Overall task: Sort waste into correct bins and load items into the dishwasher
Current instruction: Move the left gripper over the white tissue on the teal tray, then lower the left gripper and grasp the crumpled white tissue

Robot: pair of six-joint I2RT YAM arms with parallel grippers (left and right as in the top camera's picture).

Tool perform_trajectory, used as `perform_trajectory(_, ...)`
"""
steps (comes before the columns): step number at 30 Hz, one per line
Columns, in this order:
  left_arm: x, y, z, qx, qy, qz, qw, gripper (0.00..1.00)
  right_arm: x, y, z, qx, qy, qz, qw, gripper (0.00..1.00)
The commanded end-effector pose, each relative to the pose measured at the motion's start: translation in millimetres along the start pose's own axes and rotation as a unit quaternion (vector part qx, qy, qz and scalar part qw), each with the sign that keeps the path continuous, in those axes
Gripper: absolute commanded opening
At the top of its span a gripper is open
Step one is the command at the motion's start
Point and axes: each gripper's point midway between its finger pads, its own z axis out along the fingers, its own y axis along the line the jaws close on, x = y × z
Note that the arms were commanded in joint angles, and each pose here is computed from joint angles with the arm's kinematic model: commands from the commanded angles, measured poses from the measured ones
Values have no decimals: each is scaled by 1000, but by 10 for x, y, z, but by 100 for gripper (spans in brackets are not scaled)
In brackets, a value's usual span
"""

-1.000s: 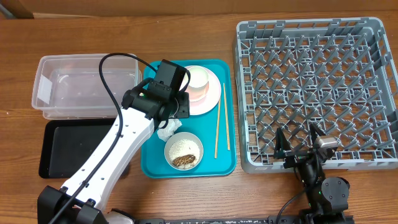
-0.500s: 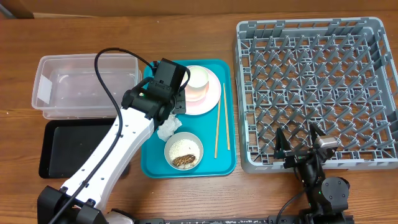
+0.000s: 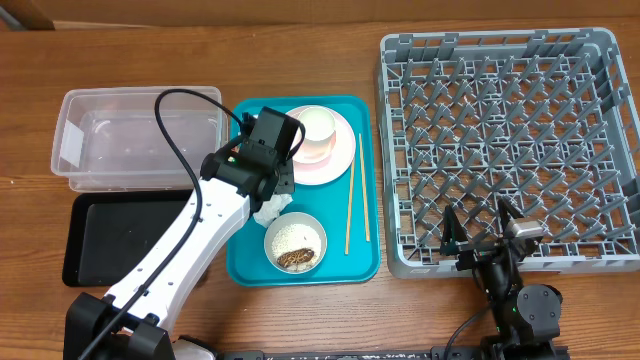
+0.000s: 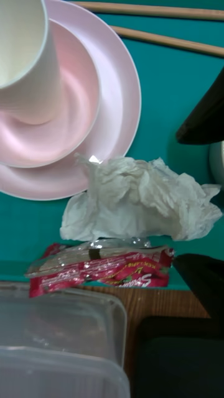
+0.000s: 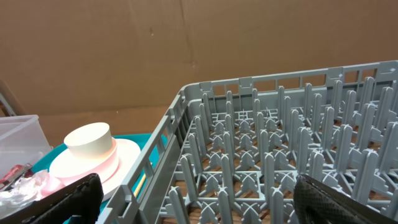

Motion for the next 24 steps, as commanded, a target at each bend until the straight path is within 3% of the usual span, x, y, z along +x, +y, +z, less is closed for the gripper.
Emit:
perform_trajectory(1,88,-51,7,23,17,-15,999,61,20,3,2,-1,-1,-3,1000,100)
perform_trajectory(8,180,-53,78,26,27,-27,999,59,20,3,2,-1,-1,-4,1000,100)
perform_trajectory(17,313,-21,309,25,17,-46,998,67,20,3,2,-1,-1,-3,1000,100)
perform_trajectory(24,336,-42,427,35,0,-50,998,66,20,3,2,-1,-1,-3,1000,100)
